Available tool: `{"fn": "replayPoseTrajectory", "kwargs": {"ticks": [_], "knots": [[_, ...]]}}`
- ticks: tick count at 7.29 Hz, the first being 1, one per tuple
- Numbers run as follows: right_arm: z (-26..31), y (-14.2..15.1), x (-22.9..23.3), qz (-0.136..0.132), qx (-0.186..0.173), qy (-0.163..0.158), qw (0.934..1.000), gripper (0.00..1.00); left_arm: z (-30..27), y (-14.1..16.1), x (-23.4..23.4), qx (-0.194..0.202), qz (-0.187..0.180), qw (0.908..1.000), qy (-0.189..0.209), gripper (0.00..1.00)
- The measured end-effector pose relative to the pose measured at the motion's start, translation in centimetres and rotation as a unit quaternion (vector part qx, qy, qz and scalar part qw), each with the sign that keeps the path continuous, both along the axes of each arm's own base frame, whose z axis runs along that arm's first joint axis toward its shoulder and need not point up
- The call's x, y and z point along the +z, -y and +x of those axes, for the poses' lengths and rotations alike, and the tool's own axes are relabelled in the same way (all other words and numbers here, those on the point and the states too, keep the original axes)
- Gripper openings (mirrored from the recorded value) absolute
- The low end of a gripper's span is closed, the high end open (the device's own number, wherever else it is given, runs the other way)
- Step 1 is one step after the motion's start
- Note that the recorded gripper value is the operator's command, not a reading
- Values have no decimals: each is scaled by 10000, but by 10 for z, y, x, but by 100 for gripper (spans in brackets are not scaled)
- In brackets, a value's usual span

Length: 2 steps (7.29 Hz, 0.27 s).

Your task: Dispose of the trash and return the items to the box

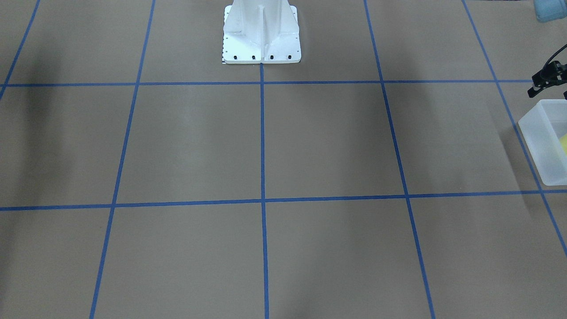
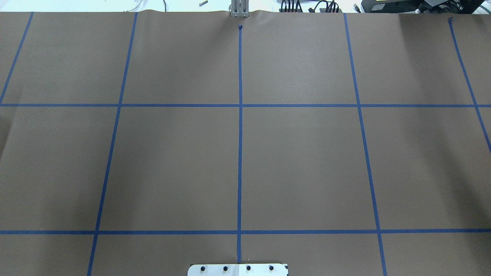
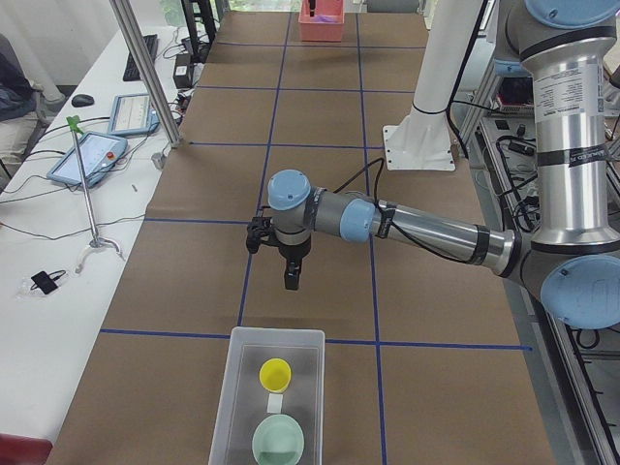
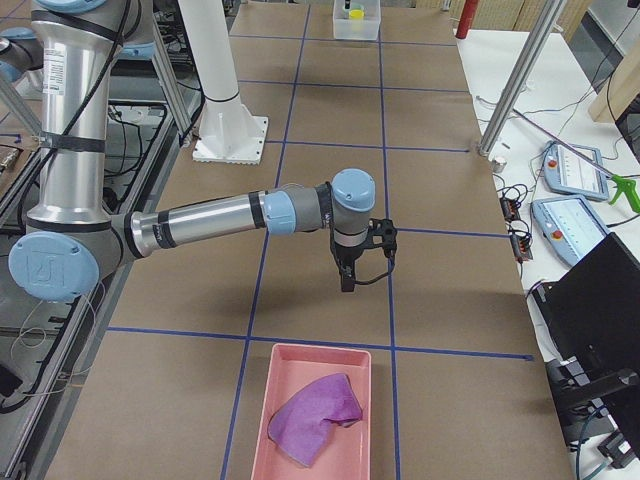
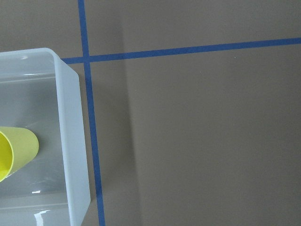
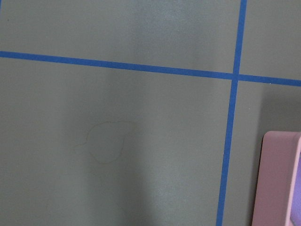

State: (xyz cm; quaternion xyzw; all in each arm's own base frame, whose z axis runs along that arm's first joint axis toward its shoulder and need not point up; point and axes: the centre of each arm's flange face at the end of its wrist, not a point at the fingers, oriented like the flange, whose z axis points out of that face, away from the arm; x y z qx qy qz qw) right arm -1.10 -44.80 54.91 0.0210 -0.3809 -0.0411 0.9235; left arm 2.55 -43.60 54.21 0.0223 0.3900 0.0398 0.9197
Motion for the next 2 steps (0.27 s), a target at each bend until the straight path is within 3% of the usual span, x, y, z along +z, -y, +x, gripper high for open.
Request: {"fn": "replayPoseTrajectory", "kwargs": {"ticks": [2], "knots": [[0,1,2,-26,3,-5,10000,100,-2,2,-2,-42,21,10000,-1,98]]}}
